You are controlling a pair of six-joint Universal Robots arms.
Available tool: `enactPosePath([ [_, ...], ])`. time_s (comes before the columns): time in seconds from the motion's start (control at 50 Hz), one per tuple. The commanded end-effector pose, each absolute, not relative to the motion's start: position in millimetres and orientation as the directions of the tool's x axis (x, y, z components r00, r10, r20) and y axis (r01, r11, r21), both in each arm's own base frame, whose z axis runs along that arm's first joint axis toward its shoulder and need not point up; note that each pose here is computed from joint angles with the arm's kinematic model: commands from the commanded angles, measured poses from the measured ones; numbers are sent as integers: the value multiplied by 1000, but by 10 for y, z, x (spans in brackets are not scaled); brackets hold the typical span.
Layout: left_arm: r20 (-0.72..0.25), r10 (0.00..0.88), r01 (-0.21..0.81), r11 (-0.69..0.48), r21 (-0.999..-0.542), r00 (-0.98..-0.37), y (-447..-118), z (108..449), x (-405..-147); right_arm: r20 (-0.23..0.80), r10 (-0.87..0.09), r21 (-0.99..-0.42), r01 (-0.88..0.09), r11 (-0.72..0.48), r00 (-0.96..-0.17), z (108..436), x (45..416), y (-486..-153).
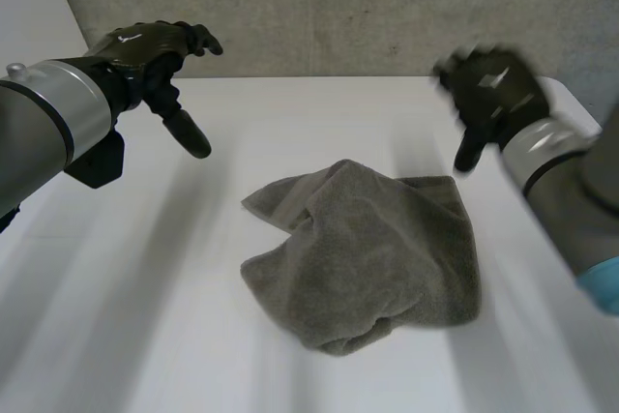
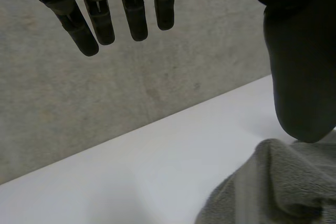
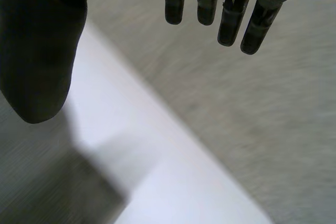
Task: Fold the towel.
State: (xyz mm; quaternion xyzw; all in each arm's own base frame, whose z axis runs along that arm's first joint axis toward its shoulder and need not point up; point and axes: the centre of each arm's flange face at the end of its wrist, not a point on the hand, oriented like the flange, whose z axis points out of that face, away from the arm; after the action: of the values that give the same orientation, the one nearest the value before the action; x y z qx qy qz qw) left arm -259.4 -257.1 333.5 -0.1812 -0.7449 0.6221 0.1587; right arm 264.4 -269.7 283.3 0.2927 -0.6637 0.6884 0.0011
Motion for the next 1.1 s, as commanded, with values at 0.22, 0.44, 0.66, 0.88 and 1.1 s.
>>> enactPosePath([
  [0.22,-52,353,89,91,-992,-934,-2320,3414,-2683,266,-278,-963,-240,-122,-923,3172,2391,-2794],
  [0.44,-89,353,123,76,-989,-932,-2318,3407,-2682,265,-287,-964,-242,-112,-921,3142,2401,-2794],
  [0.66,-90,366,136,101,-986,-926,-2318,3149,-2726,340,-449,-940,-319,-124,-826,2896,2608,-2781],
  [0.88,-108,421,210,205,-956,-901,-2098,2106,-3063,476,-684,-864,-442,-243,-553,2289,3290,-2741],
  [1.1,-156,420,287,268,-920,-894,-2070,1555,-3197,492,-750,-831,-496,-253,-442,1707,3696,-2832],
])
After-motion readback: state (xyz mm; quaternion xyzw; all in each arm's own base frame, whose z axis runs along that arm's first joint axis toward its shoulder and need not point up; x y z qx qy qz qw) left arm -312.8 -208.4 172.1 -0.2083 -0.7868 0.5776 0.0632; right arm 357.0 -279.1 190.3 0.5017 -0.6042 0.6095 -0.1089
